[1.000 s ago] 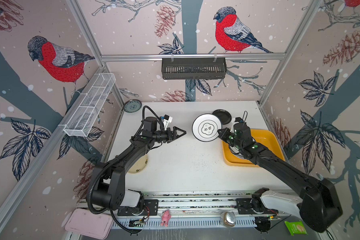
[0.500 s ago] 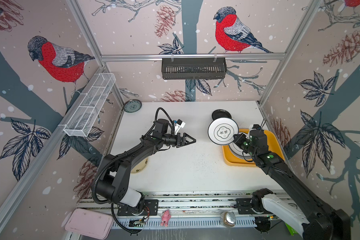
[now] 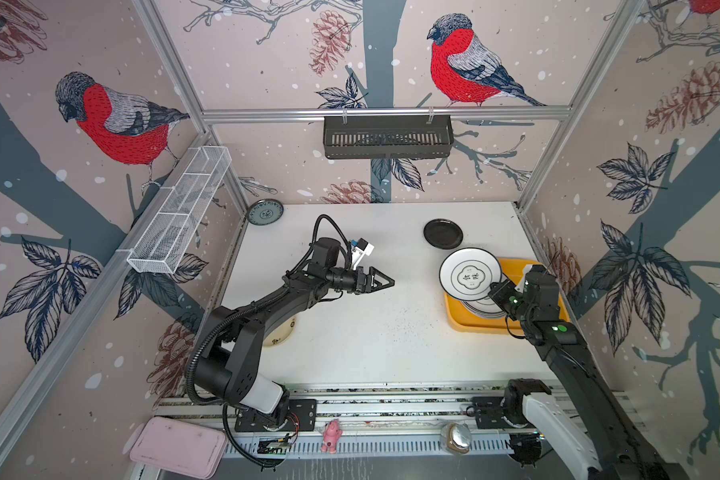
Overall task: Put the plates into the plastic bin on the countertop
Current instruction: 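Lower the plate onto the stack in the bin with the right gripper, then open the right gripper on the plate while the left gripper moves toward the cream plate, then lower the left gripper onto the cream plate while the right gripper lifts from the bin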
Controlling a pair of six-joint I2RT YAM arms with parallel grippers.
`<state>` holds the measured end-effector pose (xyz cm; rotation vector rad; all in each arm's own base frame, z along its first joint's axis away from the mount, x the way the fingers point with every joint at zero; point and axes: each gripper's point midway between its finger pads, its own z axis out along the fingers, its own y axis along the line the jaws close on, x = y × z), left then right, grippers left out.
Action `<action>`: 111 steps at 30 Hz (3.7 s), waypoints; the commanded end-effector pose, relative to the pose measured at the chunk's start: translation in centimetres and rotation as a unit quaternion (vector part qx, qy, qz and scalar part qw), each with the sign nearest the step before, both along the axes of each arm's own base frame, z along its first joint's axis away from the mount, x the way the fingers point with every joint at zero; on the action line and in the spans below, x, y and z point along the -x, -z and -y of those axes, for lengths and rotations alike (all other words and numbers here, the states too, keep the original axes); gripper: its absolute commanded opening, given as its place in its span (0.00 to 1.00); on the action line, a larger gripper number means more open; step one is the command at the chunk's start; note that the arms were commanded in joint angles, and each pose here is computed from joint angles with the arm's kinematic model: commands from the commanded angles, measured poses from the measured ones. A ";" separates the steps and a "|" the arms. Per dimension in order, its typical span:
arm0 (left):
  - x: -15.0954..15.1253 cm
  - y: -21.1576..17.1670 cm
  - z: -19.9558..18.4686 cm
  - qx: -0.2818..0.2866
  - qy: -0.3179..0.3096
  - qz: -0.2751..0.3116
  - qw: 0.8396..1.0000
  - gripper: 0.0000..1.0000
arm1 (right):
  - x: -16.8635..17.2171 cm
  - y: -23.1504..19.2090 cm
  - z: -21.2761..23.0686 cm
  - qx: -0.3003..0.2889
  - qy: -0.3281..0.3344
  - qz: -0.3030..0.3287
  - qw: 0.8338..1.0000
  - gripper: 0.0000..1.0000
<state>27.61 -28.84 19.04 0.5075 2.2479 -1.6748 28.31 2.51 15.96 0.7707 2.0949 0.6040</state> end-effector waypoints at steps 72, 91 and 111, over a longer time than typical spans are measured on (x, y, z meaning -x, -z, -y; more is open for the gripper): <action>-2.0 0.6 -1.4 -0.062 -0.049 0.029 0.996 0.96 | 0.6 6.5 6.8 -0.013 0.043 -0.064 0.997 0.70; -8.6 4.7 -18.0 -0.185 -0.420 -0.041 0.888 0.96 | -2.5 -4.6 1.8 0.034 -0.053 0.087 0.994 1.00; 0.5 4.8 -36.7 -0.285 -0.715 -0.137 0.624 0.96 | -5.5 -9.2 -14.2 0.002 -0.249 0.199 0.948 1.00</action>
